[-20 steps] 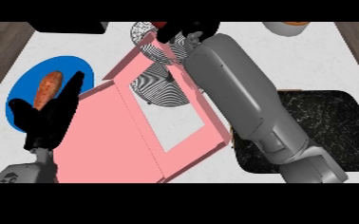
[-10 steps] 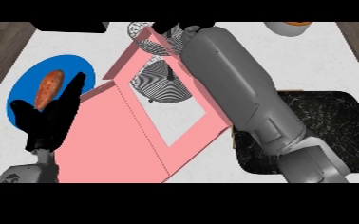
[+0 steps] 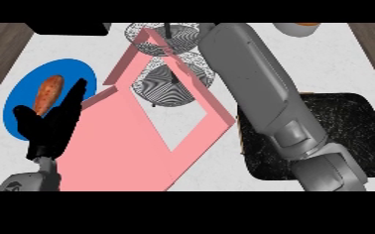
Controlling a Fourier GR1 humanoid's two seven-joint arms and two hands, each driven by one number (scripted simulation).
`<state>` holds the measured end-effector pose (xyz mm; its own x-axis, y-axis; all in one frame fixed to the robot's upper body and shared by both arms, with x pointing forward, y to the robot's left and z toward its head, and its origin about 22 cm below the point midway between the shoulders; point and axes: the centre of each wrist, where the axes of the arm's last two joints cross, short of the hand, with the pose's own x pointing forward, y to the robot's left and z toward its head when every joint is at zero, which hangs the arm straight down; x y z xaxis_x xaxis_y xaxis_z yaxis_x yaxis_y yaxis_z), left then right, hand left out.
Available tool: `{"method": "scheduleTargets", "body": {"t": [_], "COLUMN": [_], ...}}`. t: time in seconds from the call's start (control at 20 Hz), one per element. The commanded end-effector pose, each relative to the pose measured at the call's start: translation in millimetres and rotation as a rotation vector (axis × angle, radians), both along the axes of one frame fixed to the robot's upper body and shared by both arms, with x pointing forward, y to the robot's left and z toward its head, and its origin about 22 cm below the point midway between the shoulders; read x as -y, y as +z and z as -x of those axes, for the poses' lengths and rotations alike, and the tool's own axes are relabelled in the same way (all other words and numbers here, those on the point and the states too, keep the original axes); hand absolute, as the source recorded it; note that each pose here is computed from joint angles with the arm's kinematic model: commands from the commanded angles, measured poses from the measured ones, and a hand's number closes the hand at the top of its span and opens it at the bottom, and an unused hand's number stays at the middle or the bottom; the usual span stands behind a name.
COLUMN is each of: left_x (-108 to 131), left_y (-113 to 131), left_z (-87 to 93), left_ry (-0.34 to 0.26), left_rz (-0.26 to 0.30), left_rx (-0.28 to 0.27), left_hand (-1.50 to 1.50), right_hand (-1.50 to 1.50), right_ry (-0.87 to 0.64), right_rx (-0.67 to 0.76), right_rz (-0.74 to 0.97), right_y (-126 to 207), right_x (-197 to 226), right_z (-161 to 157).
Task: Pick the tomato from the tray and place it in the tiered basket
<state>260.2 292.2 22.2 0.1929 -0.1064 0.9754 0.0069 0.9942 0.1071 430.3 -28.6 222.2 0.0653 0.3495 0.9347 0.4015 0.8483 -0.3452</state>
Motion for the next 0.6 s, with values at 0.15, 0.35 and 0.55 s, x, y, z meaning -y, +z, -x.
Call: {"method": "scheduleTargets", "body": {"t": [0.15, 0.35, 0.55], "left_x": [4.3, -12.0, -2.6], "left_y": [13.0, 15.8, 7.1], "left_z": [1.2, 6.1, 16.3], "left_ry": [-0.01, 0.006, 0.019], "left_rz": [-0.003, -0.007, 0.002], "left_rx": [0.046, 0.052, 0.027], "left_hand": [0.0, 0.0, 0.0], "right_hand": [-1.5, -1.5, -1.5], "right_ry": [-0.155, -0.251, -0.343], "right_rx": [0.092, 0.16, 0.168], "right_rz": [-0.215, -0.195, -0.23], "right_y": [13.2, 30.5, 28.1], "right_x": [44.9, 93.5, 146.3], "right_z": [-4.8, -6.6, 2.1]}}
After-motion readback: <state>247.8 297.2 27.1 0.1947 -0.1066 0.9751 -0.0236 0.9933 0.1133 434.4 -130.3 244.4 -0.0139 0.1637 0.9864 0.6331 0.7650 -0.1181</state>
